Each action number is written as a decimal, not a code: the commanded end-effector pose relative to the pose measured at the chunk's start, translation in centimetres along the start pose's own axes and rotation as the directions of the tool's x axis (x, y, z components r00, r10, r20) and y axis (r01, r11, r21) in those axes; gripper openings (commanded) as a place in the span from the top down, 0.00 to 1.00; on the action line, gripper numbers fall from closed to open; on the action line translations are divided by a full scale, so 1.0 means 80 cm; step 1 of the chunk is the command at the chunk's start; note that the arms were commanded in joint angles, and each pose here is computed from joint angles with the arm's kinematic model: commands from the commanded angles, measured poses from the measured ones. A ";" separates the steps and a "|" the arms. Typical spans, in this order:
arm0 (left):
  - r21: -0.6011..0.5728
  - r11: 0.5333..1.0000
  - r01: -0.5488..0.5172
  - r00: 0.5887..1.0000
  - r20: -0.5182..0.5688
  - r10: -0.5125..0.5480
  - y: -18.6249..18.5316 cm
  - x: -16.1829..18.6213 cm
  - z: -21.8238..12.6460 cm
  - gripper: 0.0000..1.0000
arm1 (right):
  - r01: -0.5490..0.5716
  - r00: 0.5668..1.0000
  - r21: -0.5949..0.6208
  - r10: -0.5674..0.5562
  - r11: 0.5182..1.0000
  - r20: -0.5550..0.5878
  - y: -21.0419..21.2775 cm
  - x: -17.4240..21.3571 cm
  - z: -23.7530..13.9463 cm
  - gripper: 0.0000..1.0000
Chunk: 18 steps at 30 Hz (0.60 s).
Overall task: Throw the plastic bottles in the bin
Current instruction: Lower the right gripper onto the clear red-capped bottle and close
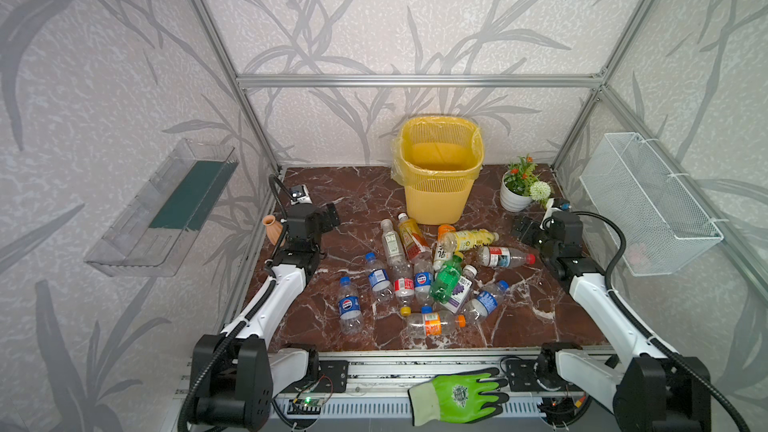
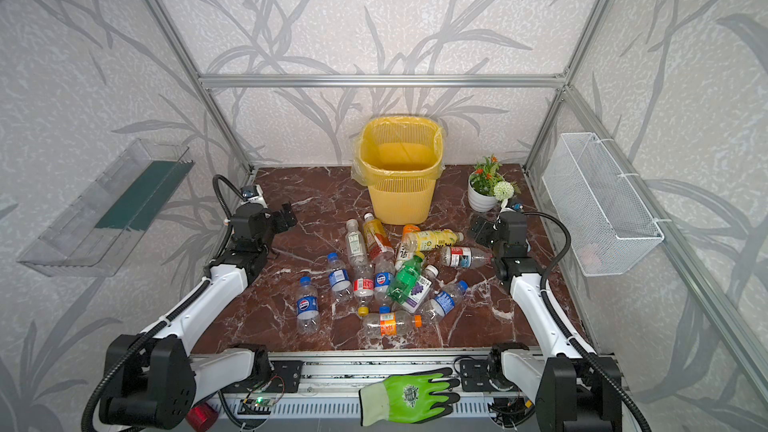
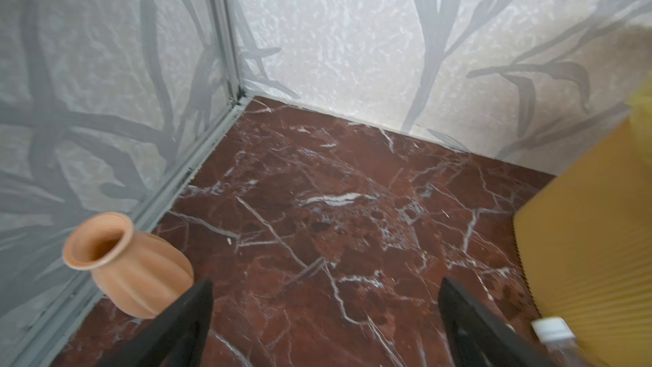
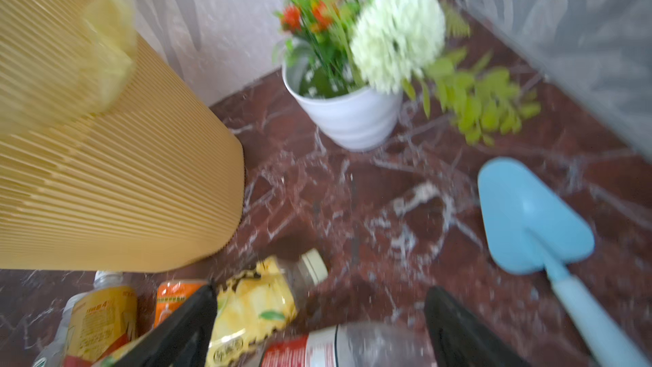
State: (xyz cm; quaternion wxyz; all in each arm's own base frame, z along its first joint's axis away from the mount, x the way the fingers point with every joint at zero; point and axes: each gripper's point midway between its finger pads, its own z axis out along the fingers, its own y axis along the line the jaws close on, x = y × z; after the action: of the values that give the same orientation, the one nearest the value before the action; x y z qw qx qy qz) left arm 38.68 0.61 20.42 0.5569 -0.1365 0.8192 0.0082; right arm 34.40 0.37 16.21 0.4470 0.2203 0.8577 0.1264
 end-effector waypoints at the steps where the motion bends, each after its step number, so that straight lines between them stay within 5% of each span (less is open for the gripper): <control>1: 0.027 0.999 -0.033 0.996 -0.086 0.035 -0.020 0.027 -0.011 0.01 | -0.210 0.958 0.138 0.232 0.968 -0.171 -0.032 0.062 -0.017 0.08; 11: 0.091 0.993 -0.081 0.989 -0.116 0.091 -0.054 0.053 -0.013 0.01 | -0.400 0.868 0.210 0.442 0.892 -0.227 -0.044 0.107 -0.006 0.06; 18: 0.099 0.990 -0.097 0.986 -0.123 0.109 -0.057 0.058 -0.014 0.01 | -0.437 0.835 0.214 0.483 0.874 -0.265 -0.038 0.116 0.018 0.04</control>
State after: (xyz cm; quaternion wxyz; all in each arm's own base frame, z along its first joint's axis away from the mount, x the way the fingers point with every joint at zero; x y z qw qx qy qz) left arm 37.49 -4.94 17.97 0.5156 -0.0700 0.8538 -0.0162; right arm 29.07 1.74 7.41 0.2449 0.4162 0.8576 0.1768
